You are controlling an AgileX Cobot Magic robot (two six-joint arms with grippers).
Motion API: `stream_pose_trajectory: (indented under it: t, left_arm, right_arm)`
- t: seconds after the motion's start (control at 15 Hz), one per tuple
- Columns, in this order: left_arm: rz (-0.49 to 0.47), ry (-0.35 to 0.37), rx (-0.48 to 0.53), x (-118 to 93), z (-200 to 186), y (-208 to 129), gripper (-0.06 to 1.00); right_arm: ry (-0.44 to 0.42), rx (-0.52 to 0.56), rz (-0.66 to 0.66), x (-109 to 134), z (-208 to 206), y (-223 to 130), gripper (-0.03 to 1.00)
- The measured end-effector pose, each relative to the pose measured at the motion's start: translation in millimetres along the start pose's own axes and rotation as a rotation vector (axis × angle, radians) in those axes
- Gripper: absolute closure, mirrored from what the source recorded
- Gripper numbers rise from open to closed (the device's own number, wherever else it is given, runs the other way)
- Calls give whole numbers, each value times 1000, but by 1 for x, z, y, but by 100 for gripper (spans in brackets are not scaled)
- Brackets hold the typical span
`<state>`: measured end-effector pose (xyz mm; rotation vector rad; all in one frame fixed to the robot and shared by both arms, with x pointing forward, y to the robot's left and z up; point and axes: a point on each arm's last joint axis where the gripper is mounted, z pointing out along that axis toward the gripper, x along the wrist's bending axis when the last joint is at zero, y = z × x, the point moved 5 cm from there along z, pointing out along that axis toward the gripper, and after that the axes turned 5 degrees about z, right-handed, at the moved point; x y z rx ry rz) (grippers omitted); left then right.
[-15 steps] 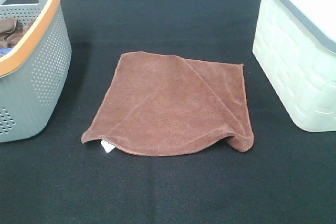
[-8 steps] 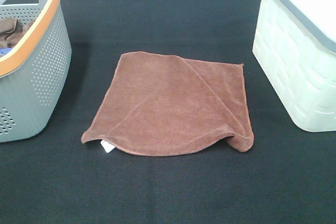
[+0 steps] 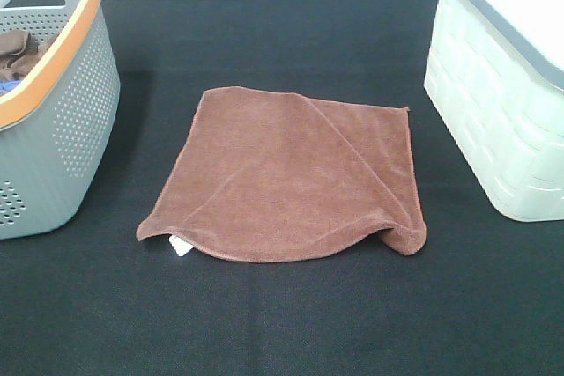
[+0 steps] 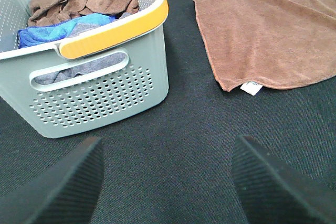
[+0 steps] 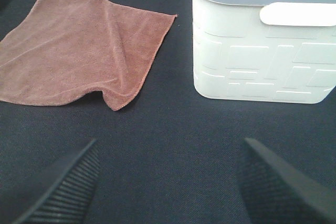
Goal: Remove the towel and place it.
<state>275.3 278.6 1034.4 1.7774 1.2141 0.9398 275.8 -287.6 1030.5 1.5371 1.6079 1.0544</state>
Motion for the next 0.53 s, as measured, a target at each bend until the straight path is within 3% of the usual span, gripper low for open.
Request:
stream_pose_trajectory:
  t: [0.53]
  left_arm:
    - [0,0,0,0,0,0,28]
  right_arm:
    - [0,0,0,0,0,0,27]
